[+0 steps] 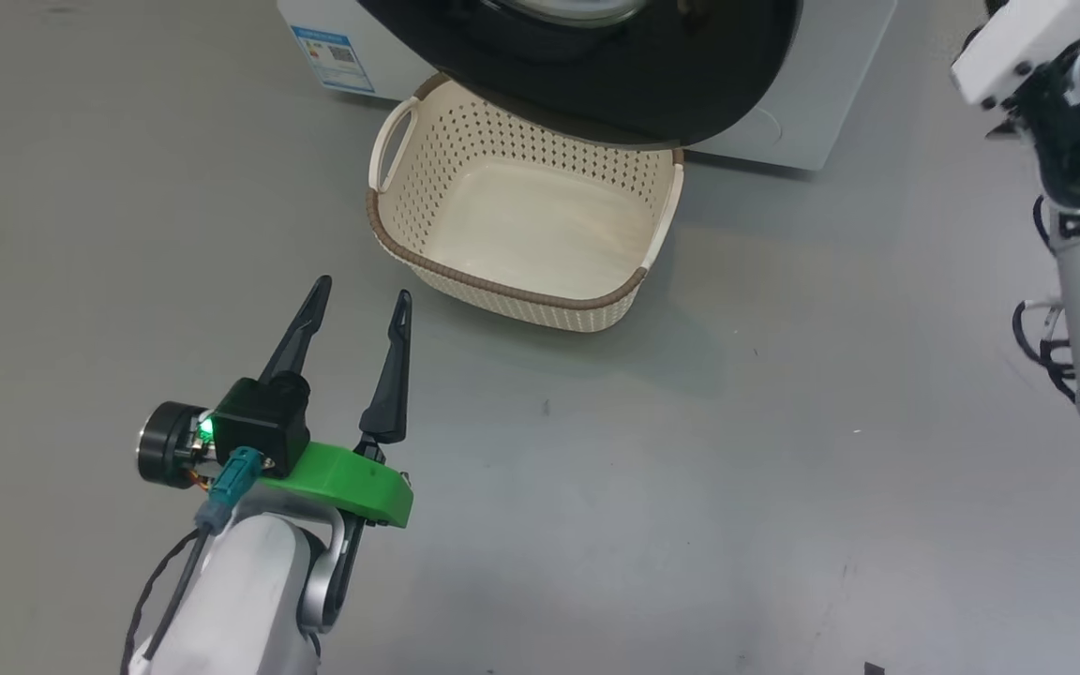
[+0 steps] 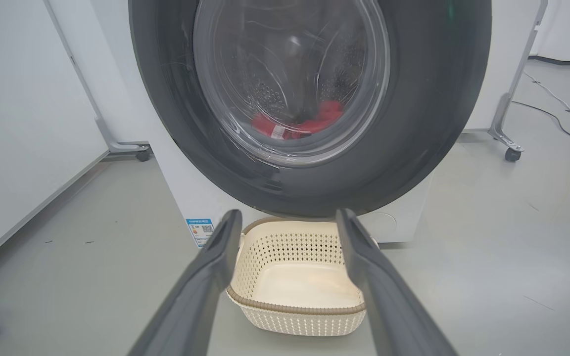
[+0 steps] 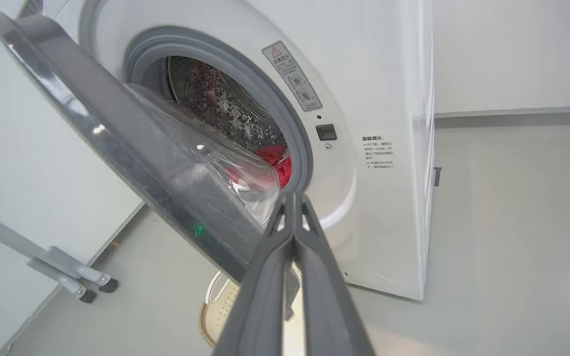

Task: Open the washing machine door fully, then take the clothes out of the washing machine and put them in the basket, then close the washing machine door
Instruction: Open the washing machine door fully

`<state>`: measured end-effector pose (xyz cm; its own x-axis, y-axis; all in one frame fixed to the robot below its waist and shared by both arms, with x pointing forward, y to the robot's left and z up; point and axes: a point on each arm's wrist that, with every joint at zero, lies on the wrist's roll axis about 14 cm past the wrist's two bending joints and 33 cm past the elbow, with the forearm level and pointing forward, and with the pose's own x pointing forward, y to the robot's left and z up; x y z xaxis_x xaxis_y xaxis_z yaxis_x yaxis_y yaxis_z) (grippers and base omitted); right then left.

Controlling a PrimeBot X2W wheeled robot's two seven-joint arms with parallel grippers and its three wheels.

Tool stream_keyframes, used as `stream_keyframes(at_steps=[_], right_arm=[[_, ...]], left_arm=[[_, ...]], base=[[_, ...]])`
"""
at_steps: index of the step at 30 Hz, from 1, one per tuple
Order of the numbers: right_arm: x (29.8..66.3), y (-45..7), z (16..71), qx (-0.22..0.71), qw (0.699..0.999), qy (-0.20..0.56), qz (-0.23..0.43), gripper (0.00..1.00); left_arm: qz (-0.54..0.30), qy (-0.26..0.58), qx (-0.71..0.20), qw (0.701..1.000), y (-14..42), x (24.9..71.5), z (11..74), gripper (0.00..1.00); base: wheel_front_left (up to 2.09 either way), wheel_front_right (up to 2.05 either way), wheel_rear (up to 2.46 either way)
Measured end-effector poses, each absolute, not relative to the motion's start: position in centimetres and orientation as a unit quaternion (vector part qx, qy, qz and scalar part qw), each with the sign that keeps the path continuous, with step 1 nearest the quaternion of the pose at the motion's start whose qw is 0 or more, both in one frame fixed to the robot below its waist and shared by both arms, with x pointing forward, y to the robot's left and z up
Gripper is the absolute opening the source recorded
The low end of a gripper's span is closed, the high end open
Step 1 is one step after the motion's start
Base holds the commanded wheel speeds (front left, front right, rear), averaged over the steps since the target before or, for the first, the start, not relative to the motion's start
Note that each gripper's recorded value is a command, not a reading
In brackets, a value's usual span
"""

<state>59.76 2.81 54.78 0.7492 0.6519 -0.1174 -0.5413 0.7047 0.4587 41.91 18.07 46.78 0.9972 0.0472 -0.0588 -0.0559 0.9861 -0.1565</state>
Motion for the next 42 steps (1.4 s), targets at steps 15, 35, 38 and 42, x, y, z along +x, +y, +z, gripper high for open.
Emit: stream_keyframes(at_steps=[15, 35, 38, 42], right_arm=[[53.3, -4.7, 51.0, 0.099, 0.956, 0.078, 0.266, 0.0], [47.9, -9.8, 47.7, 0.12, 0.976, 0.035, 0.178, 1.0], [47.6, -10.0, 47.6, 0.122, 0.976, 0.032, 0.176, 1.0], [47.2, -10.0, 47.5, 0.123, 0.976, 0.031, 0.175, 1.0]], left_arm=[[0.012, 0.005, -0.078, 0.997, 17.3, 41.5, 48.1, 1.0], [0.01, -0.012, -0.081, 0.997, 17.3, 41.7, 49.0, 1.0], [0.009, -0.011, -0.082, 0.997, 17.3, 41.6, 48.9, 1.0], [0.012, -0.007, -0.081, 0.997, 17.5, 41.2, 48.7, 1.0]], base=[[0.0, 0.0, 0.0], [0.0, 0.0, 0.0], [0.0, 0.0, 0.0], [0.0, 0.0, 0.0]])
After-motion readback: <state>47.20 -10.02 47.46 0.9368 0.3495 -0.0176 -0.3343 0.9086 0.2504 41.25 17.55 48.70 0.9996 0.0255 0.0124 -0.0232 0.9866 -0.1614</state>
